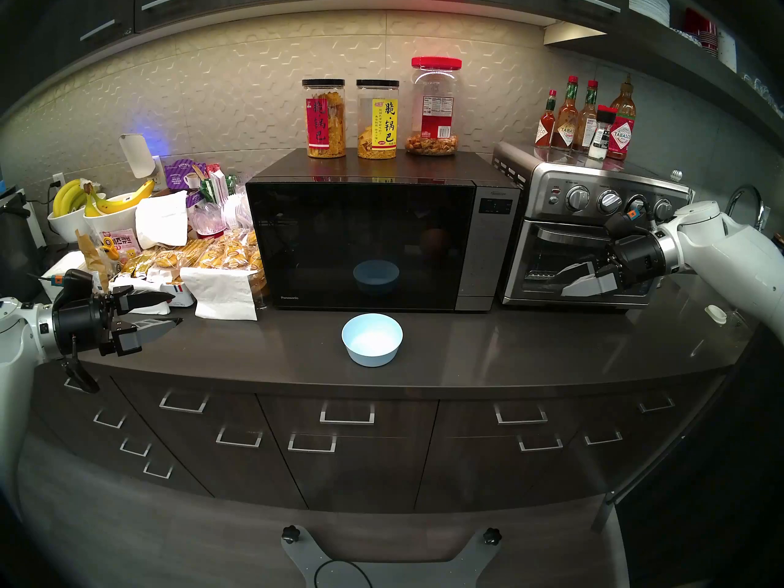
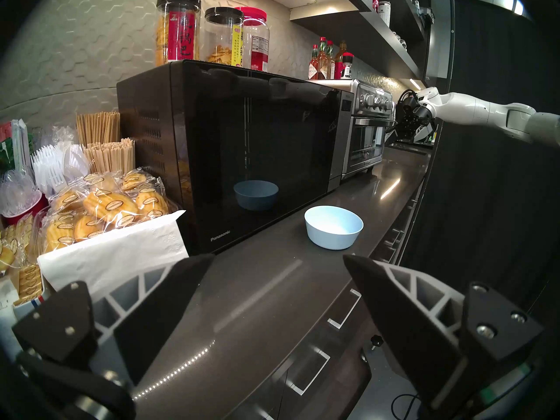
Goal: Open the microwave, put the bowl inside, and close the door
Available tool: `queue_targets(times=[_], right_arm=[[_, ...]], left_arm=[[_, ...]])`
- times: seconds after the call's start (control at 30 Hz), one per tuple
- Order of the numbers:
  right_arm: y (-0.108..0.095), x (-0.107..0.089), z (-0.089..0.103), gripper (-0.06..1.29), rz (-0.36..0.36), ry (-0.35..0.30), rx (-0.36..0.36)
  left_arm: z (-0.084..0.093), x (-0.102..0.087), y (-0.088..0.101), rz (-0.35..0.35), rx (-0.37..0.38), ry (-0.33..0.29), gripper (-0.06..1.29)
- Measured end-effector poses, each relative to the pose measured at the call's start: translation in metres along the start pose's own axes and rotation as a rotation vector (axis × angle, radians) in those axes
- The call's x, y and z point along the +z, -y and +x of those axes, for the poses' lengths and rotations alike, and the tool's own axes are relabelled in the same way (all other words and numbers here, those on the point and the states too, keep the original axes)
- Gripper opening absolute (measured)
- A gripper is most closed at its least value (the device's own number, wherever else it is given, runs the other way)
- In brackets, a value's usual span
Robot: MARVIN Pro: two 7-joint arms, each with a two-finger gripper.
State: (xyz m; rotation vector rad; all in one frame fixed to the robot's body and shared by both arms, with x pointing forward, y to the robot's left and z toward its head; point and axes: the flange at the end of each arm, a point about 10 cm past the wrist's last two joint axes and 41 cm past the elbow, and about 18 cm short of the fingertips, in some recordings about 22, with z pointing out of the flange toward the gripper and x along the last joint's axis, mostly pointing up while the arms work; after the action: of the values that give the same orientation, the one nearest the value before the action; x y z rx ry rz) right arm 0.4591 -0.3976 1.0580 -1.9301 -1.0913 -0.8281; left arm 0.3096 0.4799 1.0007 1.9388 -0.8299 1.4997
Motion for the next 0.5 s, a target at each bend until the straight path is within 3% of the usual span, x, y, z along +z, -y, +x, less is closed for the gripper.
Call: queue_targets(times=[0.5], right_arm=[[-0.0001, 0.0004, -0.0007, 1.22, 0.001, 0.001, 0.001]], left_arm=[[-0.0003, 0.0001, -0.0001, 0.0, 0.0, 0.0, 1.23]])
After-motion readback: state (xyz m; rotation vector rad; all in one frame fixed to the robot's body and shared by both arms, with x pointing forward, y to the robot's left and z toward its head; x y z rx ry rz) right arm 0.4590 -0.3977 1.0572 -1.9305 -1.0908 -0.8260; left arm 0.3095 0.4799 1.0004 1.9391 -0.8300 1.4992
